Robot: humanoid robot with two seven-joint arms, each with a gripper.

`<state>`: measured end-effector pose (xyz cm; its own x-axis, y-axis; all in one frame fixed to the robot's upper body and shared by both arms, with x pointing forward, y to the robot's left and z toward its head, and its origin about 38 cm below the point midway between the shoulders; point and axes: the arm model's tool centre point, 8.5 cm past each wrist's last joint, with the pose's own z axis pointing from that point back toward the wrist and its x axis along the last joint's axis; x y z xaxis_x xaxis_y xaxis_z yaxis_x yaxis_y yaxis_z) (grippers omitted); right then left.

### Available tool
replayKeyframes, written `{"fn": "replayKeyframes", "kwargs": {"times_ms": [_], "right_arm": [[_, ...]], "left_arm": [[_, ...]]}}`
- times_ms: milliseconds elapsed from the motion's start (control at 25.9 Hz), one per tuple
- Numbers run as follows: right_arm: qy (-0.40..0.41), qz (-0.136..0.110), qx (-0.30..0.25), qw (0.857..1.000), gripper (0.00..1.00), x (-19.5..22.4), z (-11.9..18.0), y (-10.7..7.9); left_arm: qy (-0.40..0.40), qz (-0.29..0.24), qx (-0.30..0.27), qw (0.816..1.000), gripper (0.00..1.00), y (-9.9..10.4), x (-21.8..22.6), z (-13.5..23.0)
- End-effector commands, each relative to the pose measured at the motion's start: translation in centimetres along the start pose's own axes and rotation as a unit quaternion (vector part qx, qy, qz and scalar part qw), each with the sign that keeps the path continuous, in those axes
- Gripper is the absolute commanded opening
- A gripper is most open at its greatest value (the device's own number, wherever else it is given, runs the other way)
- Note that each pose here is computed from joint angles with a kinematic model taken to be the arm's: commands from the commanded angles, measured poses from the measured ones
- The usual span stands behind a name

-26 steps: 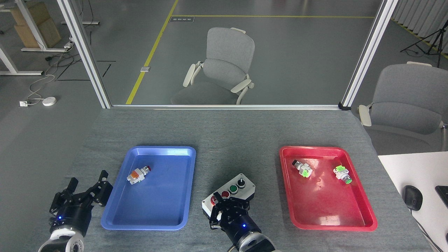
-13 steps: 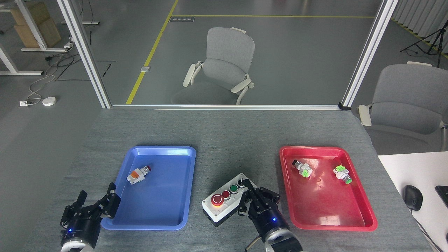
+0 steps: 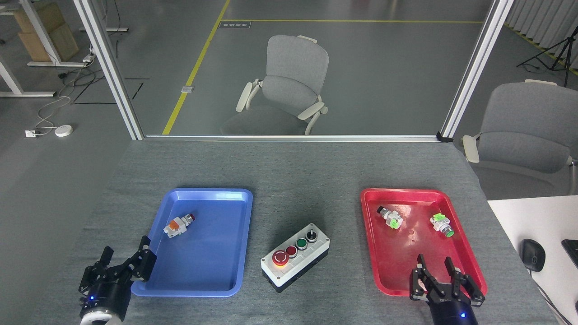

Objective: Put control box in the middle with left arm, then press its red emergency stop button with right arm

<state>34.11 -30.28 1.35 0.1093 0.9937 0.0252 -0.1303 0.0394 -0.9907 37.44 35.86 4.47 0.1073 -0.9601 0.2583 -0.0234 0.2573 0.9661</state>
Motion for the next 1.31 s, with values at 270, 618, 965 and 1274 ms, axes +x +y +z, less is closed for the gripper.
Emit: {"fn": "replayKeyframes", "kwargs": {"times_ms": [270, 618, 965, 1274], "right_arm": [[0.037, -0.002, -0.015, 0.999, 0.98, -4.6, 0.7, -1.5], [0.020, 0.001, -0.040, 0.999, 0.98, -3.8, 0.3, -3.3], [-0.012, -0.019, -0.068, 0.997, 0.98, -2.1, -0.4, -5.4], [-0.046, -0.016, -0.074, 0.996, 0.98, 0.3, -1.2, -6.0]], "left_arm": [[0.000, 0.000, -0.001, 1.000, 0.99, 0.0, 0.0, 0.0], [0.000, 0.000, 0.000, 1.000, 0.99, 0.0, 0.0, 0.0], [0.000, -0.001, -0.001, 1.000, 0.99, 0.0, 0.0, 0.0], [0.000, 0.000, -0.001, 1.000, 0.99, 0.0, 0.0, 0.0]]}}
